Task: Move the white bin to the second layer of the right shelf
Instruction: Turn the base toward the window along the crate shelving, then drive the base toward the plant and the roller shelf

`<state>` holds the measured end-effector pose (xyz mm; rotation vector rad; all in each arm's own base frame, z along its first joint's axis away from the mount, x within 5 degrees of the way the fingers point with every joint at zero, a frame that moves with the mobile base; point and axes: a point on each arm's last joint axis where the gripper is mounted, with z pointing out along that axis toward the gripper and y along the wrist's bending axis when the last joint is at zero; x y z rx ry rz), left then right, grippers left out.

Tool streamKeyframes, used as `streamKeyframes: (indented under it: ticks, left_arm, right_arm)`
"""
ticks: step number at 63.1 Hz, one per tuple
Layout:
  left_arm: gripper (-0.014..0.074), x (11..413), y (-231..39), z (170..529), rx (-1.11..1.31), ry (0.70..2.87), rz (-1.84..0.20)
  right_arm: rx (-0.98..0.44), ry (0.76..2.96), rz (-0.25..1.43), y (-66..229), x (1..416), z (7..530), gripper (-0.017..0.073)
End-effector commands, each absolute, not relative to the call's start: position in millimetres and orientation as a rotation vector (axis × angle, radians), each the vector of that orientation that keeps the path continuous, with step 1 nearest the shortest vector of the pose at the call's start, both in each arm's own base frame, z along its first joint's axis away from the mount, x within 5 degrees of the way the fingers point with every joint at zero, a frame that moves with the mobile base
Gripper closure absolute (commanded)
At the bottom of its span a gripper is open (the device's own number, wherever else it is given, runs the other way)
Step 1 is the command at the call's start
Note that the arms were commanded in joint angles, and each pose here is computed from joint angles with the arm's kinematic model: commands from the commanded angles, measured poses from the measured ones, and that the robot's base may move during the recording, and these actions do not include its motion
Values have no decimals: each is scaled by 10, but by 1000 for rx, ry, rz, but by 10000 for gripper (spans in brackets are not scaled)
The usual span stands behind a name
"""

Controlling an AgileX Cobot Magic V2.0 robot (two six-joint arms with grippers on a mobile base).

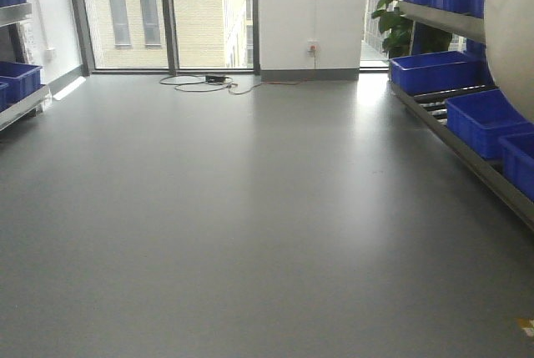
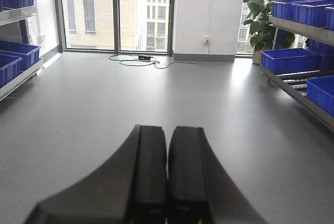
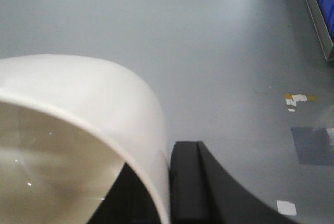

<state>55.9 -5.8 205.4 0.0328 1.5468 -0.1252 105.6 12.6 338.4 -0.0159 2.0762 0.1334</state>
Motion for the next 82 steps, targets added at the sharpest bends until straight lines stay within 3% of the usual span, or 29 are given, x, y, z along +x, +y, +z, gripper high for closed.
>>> streamKeyframes:
  ticks: [1,82]
  left_arm:
    - [509,569,-56,2006,25,1499,-134]
    - [509,569,-56,2006,25,1499,-134]
  right_arm:
    - [-8,1959,135,120,1096,3548,512]
    - [-8,1959,135,120,1096,3548,512]
